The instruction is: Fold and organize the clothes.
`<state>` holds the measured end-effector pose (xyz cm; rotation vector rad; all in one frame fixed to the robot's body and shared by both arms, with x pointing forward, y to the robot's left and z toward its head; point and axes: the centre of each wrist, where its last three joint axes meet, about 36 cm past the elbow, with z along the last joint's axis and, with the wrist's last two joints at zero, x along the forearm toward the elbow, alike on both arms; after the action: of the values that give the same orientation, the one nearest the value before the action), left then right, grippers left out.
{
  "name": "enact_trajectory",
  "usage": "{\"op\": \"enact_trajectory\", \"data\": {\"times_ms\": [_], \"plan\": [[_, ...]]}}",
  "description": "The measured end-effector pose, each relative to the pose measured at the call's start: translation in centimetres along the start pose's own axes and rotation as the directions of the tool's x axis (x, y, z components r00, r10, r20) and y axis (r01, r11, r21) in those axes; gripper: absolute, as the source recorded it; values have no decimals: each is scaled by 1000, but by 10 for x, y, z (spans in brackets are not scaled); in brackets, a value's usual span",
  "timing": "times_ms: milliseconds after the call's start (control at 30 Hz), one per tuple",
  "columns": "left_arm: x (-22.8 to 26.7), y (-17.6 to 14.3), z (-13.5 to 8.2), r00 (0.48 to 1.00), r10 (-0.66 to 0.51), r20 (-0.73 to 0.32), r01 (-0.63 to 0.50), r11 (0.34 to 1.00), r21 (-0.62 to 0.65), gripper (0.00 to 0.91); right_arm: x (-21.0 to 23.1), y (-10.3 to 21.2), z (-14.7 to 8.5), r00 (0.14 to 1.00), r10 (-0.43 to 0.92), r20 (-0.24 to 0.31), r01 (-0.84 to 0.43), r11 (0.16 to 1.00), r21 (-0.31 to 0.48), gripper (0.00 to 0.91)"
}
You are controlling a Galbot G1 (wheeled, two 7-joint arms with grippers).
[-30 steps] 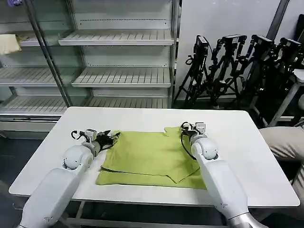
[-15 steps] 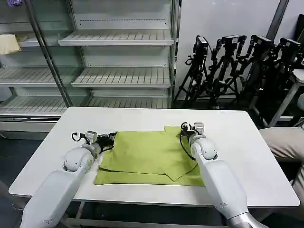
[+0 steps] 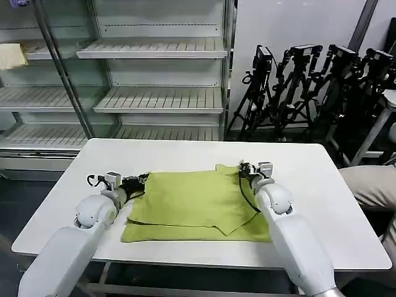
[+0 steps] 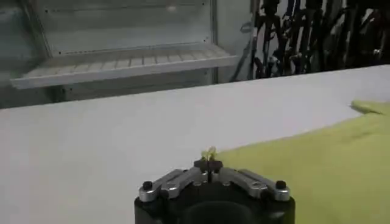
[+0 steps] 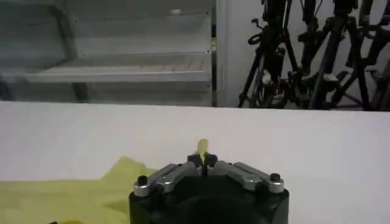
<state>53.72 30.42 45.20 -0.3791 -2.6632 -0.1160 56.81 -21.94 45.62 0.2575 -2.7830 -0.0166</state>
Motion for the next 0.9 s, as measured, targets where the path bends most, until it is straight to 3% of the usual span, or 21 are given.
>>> {"op": "enact_trajectory", "data": {"times_ms": [333,900], "plan": [[33,-4,8,999,11,42,-12,1000,19,10,45,1,8,998,-24,51,23,999,27,0],[82,-21,38,998,30,62,-34,997,65,10,111,13,39,996,-42,77,37,997,65,0]]}}
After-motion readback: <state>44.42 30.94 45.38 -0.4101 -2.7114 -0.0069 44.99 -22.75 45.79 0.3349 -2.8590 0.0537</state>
